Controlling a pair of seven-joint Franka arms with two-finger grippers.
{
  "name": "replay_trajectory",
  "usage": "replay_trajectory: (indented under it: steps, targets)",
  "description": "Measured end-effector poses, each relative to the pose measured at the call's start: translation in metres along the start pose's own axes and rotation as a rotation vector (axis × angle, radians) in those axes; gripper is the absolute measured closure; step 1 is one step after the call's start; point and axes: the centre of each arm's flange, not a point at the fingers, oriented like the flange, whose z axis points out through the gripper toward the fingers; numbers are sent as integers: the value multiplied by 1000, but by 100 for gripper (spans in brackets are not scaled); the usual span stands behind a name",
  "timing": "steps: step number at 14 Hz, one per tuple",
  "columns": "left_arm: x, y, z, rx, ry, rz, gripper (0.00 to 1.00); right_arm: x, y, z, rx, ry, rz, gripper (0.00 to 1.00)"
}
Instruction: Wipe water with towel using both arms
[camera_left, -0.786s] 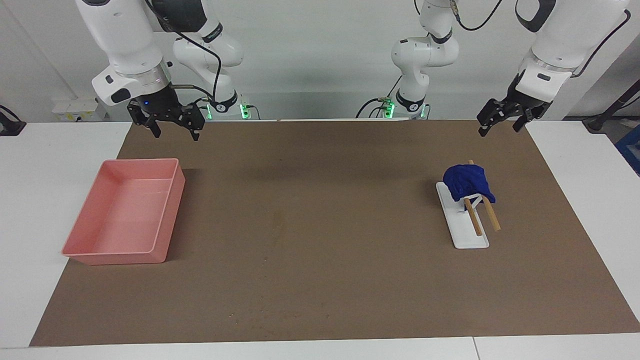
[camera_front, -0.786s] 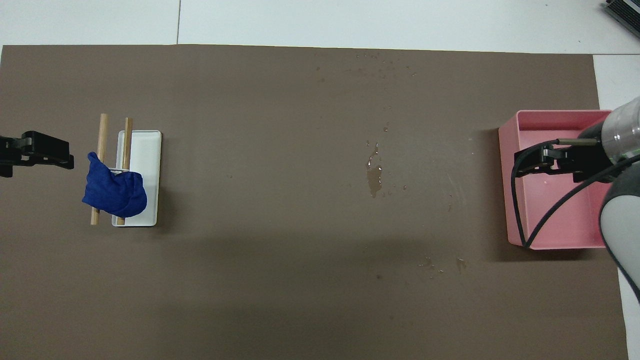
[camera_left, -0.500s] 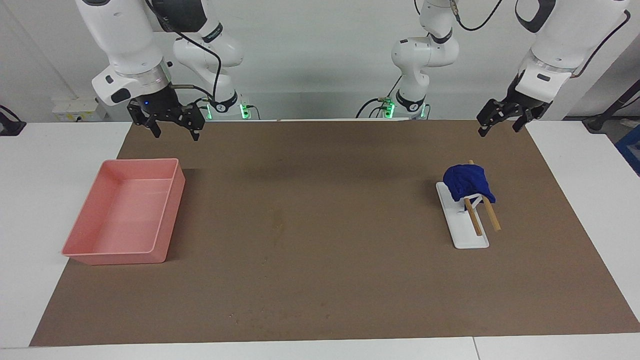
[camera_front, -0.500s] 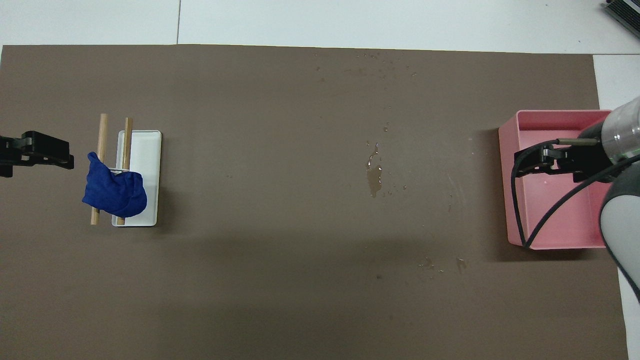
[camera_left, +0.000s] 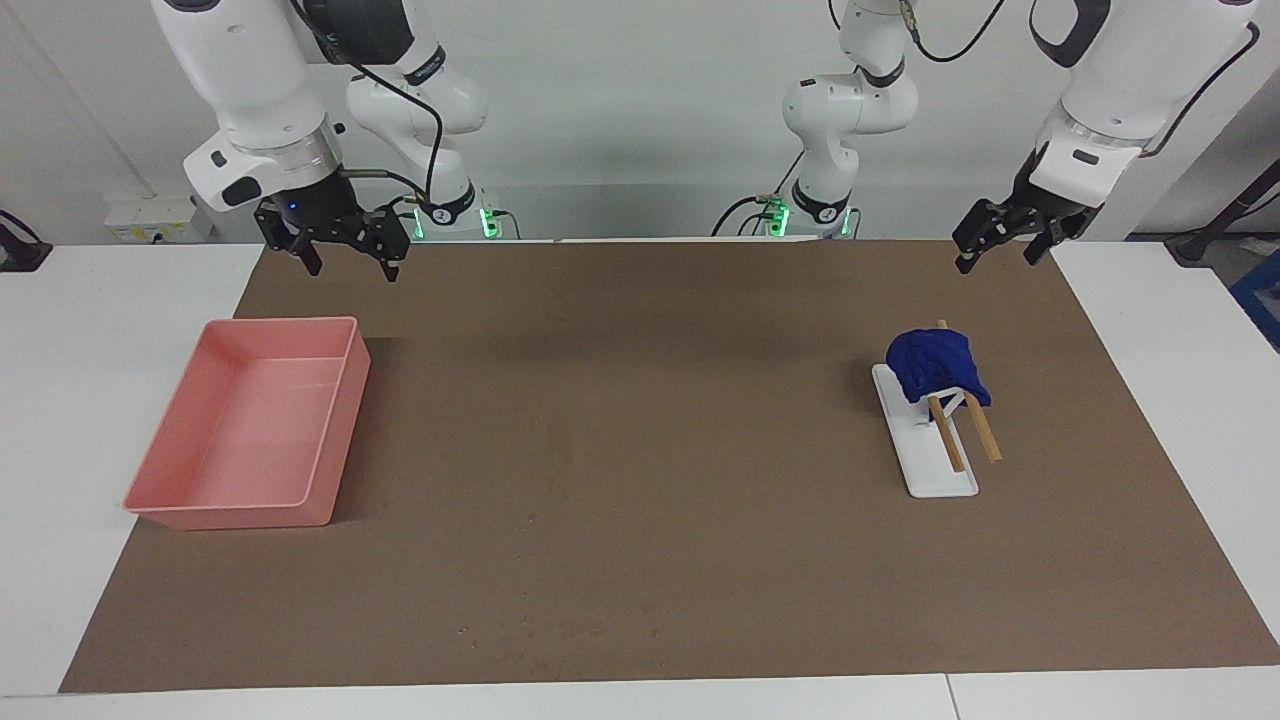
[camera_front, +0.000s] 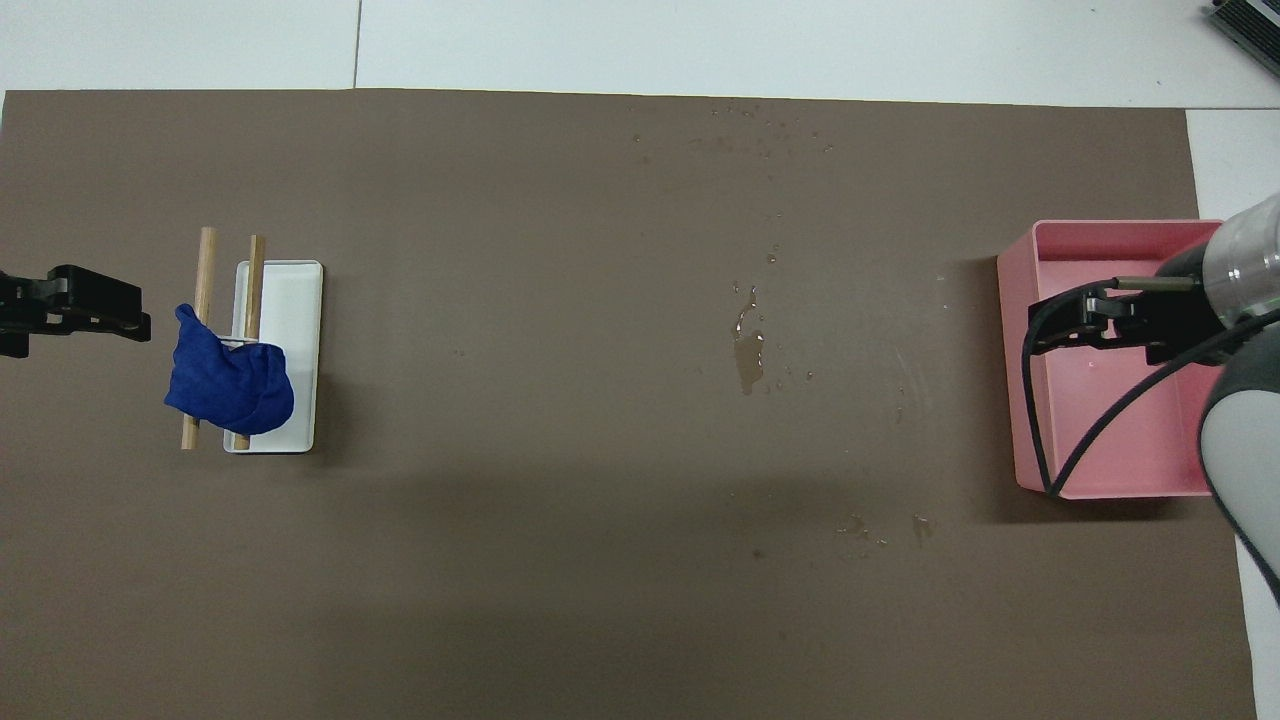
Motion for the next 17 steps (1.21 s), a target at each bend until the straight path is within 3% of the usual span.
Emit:
replay_trajectory:
  steps: [5, 9, 15, 17]
  targets:
    - [-3, -4, 3, 4, -28, -29, 0, 0, 0, 0, 0, 0, 0, 0]
    - [2, -16, 8, -2, 6, -270, 0, 0, 0, 0, 0, 0, 0, 0]
    - [-9, -32, 69, -22, 52, -652, 0, 0, 0, 0, 0, 0, 0, 0]
    - [-12, -45, 84, -29, 65, -707, 0, 0, 0, 0, 0, 0, 0, 0]
